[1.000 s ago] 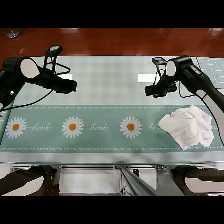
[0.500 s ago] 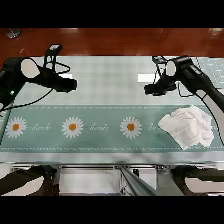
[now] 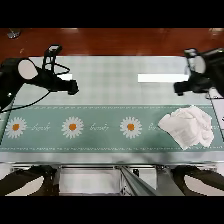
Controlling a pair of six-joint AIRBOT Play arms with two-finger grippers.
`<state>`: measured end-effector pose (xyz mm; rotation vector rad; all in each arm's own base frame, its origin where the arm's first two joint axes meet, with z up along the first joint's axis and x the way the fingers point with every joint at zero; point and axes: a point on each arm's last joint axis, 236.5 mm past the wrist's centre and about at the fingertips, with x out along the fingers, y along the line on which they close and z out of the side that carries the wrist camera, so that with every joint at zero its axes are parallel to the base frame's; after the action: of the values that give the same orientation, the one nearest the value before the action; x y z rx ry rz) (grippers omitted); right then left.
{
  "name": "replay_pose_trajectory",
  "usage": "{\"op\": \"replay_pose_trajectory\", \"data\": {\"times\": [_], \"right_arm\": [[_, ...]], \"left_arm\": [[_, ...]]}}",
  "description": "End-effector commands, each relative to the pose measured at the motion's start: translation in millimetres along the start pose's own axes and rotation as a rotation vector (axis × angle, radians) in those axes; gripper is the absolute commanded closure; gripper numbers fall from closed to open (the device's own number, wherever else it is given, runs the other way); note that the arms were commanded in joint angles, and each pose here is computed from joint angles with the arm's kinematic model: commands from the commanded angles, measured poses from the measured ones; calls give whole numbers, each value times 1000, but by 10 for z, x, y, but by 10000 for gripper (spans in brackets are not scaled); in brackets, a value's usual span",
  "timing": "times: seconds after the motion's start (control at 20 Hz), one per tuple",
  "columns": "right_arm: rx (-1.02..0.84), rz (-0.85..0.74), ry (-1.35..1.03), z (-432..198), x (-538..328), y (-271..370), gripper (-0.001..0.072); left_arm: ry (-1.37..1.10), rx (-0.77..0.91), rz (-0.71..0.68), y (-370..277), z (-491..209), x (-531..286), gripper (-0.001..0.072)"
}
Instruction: Fold the shirts.
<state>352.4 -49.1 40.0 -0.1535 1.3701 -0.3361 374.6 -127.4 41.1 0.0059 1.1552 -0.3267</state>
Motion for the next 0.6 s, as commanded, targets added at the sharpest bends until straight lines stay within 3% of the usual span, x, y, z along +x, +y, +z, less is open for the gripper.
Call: {"op": "replay_pose_trajectory", "data": {"times": [0.0,0.2,0.4,0.45,0.5,0.55], "right_arm": [[337,-64,20,-588,162,-858,87],[552,166,127,-1128,847,-559,88],[473,335,265,-1361,1069,-53,91],[444,392,287,-1379,1039,76,137],[413,435,290,-1374,984,154,379],[381,466,278,-1327,902,185,685]], "left_arm": [[-36,2,-45,-130,-230,-219,6],[-61,-82,-87,-177,-715,-88,6],[24,-143,-87,-145,-1026,149,6],[19,-151,-96,-162,-1007,159,6],[9,-159,-105,-182,-980,159,6],[7,-163,-113,-200,-969,151,6]]}}
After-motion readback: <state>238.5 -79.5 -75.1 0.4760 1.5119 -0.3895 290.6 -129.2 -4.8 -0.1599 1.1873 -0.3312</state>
